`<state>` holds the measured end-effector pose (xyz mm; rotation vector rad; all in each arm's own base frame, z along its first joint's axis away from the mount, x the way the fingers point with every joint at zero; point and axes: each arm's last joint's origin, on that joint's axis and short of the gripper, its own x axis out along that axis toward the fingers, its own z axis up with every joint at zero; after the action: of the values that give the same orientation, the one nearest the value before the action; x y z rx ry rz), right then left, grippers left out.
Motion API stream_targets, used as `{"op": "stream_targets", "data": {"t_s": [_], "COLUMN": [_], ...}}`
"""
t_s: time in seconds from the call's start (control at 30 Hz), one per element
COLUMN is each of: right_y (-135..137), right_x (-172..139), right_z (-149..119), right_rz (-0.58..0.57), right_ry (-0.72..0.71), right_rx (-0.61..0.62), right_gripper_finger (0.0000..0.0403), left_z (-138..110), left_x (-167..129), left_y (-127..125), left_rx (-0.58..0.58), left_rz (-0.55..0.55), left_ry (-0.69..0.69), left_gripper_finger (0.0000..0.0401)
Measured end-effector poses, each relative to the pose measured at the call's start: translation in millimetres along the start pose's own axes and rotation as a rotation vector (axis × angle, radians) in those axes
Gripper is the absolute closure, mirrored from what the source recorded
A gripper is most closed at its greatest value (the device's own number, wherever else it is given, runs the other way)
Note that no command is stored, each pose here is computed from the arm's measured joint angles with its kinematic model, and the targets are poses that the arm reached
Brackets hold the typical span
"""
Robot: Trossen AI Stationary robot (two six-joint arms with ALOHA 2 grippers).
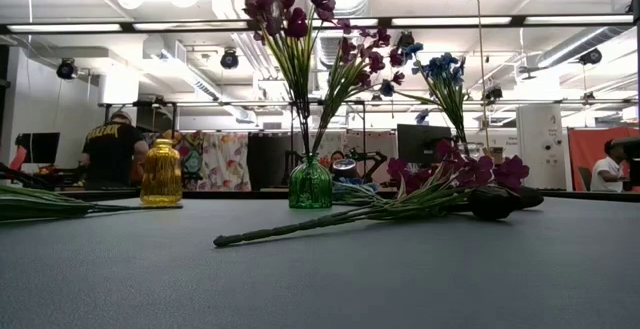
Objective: Sort flowers into vase by color
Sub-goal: Put the bottom black tulip into the yellow vase
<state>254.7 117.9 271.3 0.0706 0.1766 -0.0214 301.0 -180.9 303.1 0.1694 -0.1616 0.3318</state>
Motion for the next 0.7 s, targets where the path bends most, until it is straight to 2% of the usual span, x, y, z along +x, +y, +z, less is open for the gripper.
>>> {"op": "stream_targets", "data": {"t_s": [0.13,0.27,0.53,0.7], "right_y": [-0.2,-0.1,-0.1,-2.9], "right_x": [-0.2,0.6,0.7,2.0], "right_z": [-0.4,-2.3,-2.8,-2.3], "right_rz": [-0.001,-0.003,-0.004,-0.014], "right_ry": [0.005,0.018,0.021,0.020], "right_rx": [-0.003,-0.010,-0.004,-0.002], "right_gripper_finger": [0.0215,0.0215,0.0215,0.0215], "left_z": [25.8,34.6,17.0,1.6], "left_x": [-17.8,-31.6,-66.6,-85.5], "left_y": [18.1,43.5,111.7,152.9], "left_rx": [0.055,0.104,0.097,0.046], "left_rz": [0.035,0.050,0.134,0.234], "left_ry": [-0.023,-0.027,-0.030,-0.072], "left_gripper_finger": [0.0384,0.0386,0.0391,0.0391]}}
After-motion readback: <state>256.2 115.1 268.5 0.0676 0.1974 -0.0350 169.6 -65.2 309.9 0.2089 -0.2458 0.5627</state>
